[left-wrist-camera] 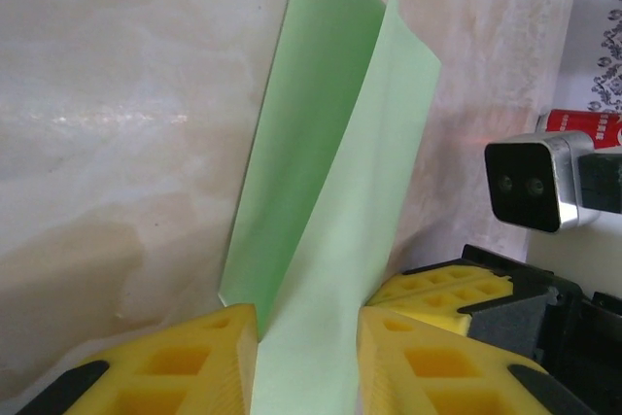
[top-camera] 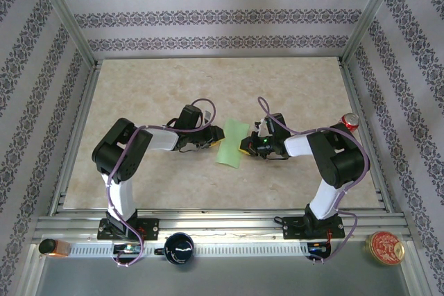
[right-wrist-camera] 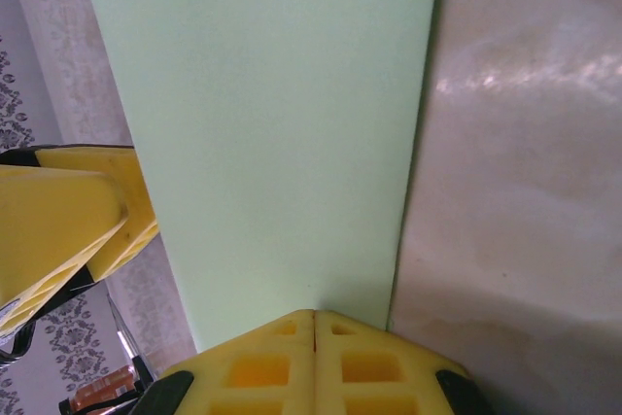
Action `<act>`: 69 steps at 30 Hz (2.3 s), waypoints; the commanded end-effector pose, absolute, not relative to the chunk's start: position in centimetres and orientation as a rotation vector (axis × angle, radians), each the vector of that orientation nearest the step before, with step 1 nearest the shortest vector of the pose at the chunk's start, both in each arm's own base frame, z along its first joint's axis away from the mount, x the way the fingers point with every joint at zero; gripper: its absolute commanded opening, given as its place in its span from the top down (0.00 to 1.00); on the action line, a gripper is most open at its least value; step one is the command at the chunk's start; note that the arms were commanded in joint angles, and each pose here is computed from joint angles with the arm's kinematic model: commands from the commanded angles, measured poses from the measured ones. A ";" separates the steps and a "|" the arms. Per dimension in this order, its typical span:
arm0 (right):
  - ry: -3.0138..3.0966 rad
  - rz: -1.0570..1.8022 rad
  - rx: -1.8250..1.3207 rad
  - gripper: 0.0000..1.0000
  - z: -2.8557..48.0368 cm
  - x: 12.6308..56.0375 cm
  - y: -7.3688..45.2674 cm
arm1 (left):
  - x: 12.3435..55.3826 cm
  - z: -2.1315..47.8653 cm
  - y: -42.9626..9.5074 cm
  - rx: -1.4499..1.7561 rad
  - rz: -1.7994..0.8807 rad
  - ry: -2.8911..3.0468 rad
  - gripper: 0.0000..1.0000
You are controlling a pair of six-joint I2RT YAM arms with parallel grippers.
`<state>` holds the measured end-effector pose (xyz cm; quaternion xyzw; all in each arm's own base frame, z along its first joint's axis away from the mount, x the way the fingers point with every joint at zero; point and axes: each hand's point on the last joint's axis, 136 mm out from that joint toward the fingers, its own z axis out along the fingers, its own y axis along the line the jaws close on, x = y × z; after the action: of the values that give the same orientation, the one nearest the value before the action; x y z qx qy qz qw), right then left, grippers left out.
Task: Fold a paper plane with a square sheet of paper (pick it up from the middle)
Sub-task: Third fold the triangle at the center of the table.
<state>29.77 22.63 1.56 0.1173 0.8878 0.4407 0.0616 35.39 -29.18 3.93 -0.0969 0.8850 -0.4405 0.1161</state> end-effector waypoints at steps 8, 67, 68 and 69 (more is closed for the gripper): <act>2.843 1.163 0.463 0.97 -2.8 27.2 20.5 | 35.4 5.9 -30.3 -0.185 -1.443 2.514 0.71; 2.945 0.860 0.057 0.96 0.2 29.9 18.1 | 31.2 4.7 -28.5 -0.246 -1.257 2.591 0.63; 2.932 0.885 0.049 0.96 0.7 30.1 18.3 | 31.0 4.8 -28.5 -0.239 -1.245 2.595 0.63; 2.893 0.943 0.039 0.94 1.7 30.5 19.0 | 30.8 4.8 -28.5 -0.234 -1.227 2.600 0.63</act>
<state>31.08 19.71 1.67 0.0266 0.9432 0.3256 0.0607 31.59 -29.09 5.27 -0.0804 0.8785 -0.4537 0.1262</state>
